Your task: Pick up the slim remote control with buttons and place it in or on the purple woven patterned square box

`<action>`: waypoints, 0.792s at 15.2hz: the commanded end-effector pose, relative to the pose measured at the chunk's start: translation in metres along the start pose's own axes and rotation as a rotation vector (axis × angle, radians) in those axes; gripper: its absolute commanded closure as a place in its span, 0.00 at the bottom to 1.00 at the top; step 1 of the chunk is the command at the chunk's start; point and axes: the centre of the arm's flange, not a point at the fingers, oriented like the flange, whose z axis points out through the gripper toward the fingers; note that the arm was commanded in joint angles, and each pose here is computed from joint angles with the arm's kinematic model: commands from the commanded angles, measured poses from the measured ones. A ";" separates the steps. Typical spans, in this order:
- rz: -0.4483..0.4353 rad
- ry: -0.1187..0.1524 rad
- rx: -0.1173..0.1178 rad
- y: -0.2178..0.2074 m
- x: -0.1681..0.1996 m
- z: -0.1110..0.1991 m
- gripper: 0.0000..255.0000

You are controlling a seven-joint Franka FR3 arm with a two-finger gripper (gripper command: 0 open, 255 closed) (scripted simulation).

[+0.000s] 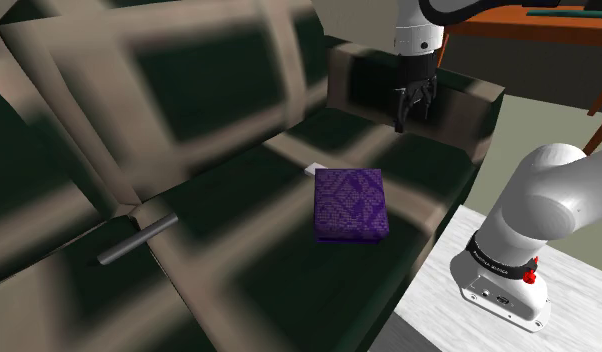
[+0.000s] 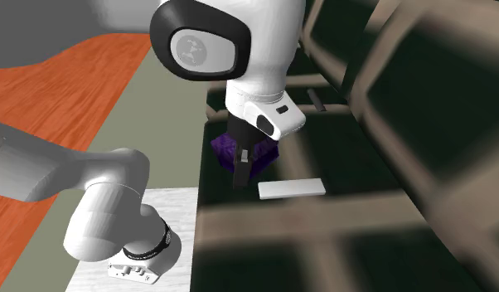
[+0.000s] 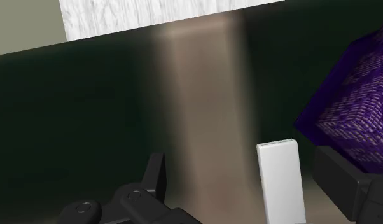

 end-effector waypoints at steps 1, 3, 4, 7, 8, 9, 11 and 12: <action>0.000 0.000 0.000 0.000 0.000 0.000 0.00; 0.001 0.014 -0.001 -0.012 0.015 0.016 0.00; 0.001 0.021 -0.001 -0.017 0.023 0.024 0.00; 0.003 0.041 -0.002 -0.035 0.047 0.048 0.00; 0.003 0.048 -0.003 -0.041 0.054 0.056 0.00; 0.003 0.055 -0.003 -0.046 0.062 0.064 0.00; 0.004 0.069 -0.004 -0.058 0.079 0.079 0.00; 0.005 0.075 -0.004 -0.064 0.087 0.086 0.00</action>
